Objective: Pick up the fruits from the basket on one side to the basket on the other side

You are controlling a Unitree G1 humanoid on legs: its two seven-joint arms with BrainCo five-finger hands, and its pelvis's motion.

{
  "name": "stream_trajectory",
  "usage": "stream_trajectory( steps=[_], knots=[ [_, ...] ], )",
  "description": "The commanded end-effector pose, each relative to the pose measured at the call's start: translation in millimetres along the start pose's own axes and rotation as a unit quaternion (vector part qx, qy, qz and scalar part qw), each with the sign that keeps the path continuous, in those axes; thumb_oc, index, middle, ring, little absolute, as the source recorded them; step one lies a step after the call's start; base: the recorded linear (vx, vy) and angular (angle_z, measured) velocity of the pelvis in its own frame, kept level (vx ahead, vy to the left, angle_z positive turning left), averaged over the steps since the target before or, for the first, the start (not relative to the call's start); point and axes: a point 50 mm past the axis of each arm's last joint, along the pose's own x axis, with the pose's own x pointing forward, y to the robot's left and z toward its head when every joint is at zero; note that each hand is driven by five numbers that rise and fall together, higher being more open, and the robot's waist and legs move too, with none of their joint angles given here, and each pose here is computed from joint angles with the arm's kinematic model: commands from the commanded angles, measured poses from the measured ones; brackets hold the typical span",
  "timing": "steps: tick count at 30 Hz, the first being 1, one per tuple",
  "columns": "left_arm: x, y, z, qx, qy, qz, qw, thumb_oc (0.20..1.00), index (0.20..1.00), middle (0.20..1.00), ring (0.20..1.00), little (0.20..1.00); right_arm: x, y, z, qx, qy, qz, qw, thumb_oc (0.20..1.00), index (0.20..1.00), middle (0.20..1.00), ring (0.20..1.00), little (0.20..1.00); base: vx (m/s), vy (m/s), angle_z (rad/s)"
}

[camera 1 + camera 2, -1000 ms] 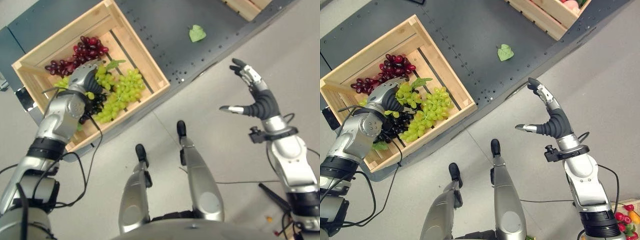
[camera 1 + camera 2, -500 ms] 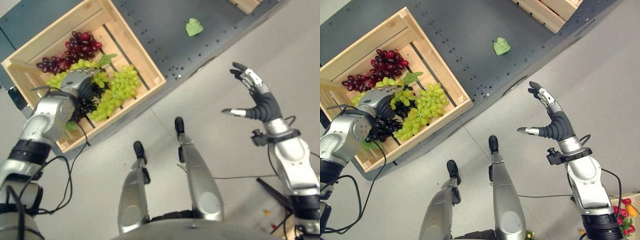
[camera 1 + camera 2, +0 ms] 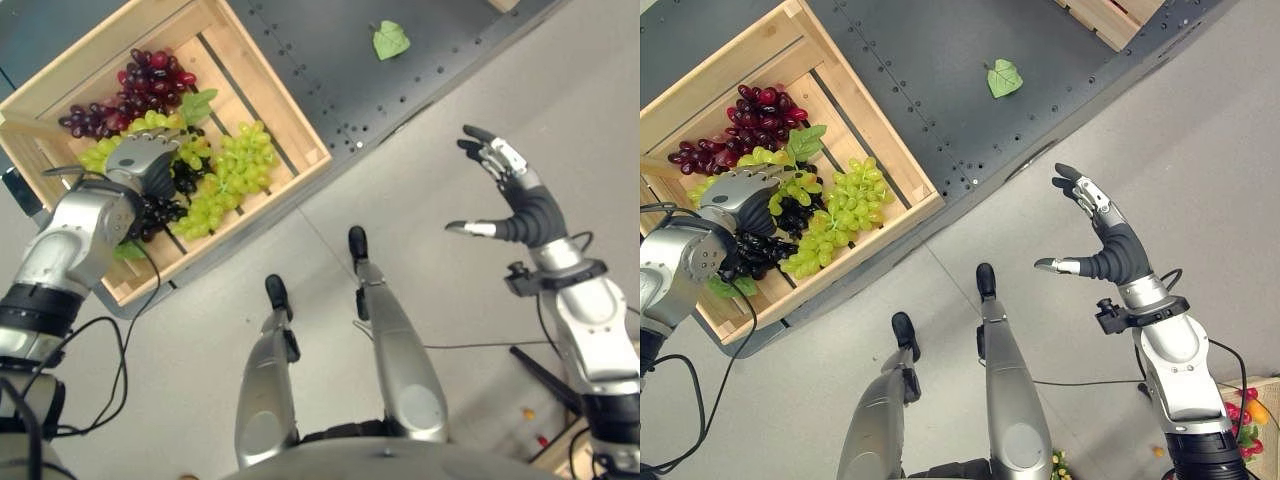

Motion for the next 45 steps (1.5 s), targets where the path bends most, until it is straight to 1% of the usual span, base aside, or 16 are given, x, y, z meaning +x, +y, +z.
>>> stream_trajectory(
  steps=[1, 10, 14, 17, 26, 32, 41, 45],
  knots=[
    [-8.8, 27.3, -28.9, 0.017, 0.055, 0.072, 0.996, 1.0, 1.0, 1.0, 1.0, 1.0, -2.6, -7.4, 26.8, -0.006, -0.064, -0.022, 0.998, 1.0, 1.0, 1.0, 1.0, 1.0, 0.0, 0.0, 0.0],
    [-12.3, 30.6, -36.6, 0.005, 0.076, 0.092, 0.993, 1.0, 1.0, 1.0, 1.0, 1.0, -4.4, -6.7, 25.6, -0.007, -0.057, -0.016, 0.998, 1.0, 1.0, 1.0, 1.0, 1.0, 0.0, 0.0, 0.0],
    [-16.1, 37.7, -28.7, -0.007, 0.062, 0.128, 0.99, 1.0, 1.0, 1.0, 1.0, 1.0, -4.6, -7.3, 23.6, -0.008, -0.051, -0.017, 0.998, 1.0, 1.0, 1.0, 1.0, 1.0, 0.0, 0.0, 0.0],
    [-20.5, 39.7, -31.0, -0.014, 0.067, 0.142, 0.988, 1.0, 1.0, 1.0, 1.0, 1.0, -4.3, -7.4, 23.2, -0.008, -0.05, -0.015, 0.999, 1.0, 1.0, 1.0, 1.0, 1.0, 0.0, 0.0, 0.0],
    [-27.7, 33.5, -45.2, -0.006, 0.104, 0.136, 0.985, 1.0, 1.0, 1.0, 1.0, 1.0, -1.9, -8.8, 23.7, -0.01, -0.05, -0.011, 0.999, 1.0, 1.0, 1.0, 1.0, 1.0, 0.0, 0.002, 0.03],
    [-23.1, 29.6, -48.1, -0.018, 0.12, 0.135, 0.983, 1.0, 1.0, 1.0, 1.0, 1.0, 2.1, -7.8, 25.9, 0.0, -0.059, -0.006, 0.998, 1.0, 1.0, 1.0, 1.0, 1.0, 0.0, 0.0, 0.0],
    [-14.4, 27.4, -41.3, -0.035, 0.118, 0.128, 0.984, 1.0, 1.0, 1.0, 1.0, 1.0, 2.5, -6.4, 28.6, 0.005, -0.062, 0.002, 0.998, 1.0, 1.0, 1.0, 1.0, 1.0, 0.0, 0.0, 0.0],
    [-13.1, 30.5, -43.9, -0.035, 0.125, 0.135, 0.982, 1.0, 1.0, 1.0, 1.0, 1.0, 2.4, -5.2, 29.7, 0.006, -0.063, 0.009, 0.998, 1.0, 1.0, 1.0, 1.0, 1.0, 0.01, 0.001, 0.0]
  ],
)
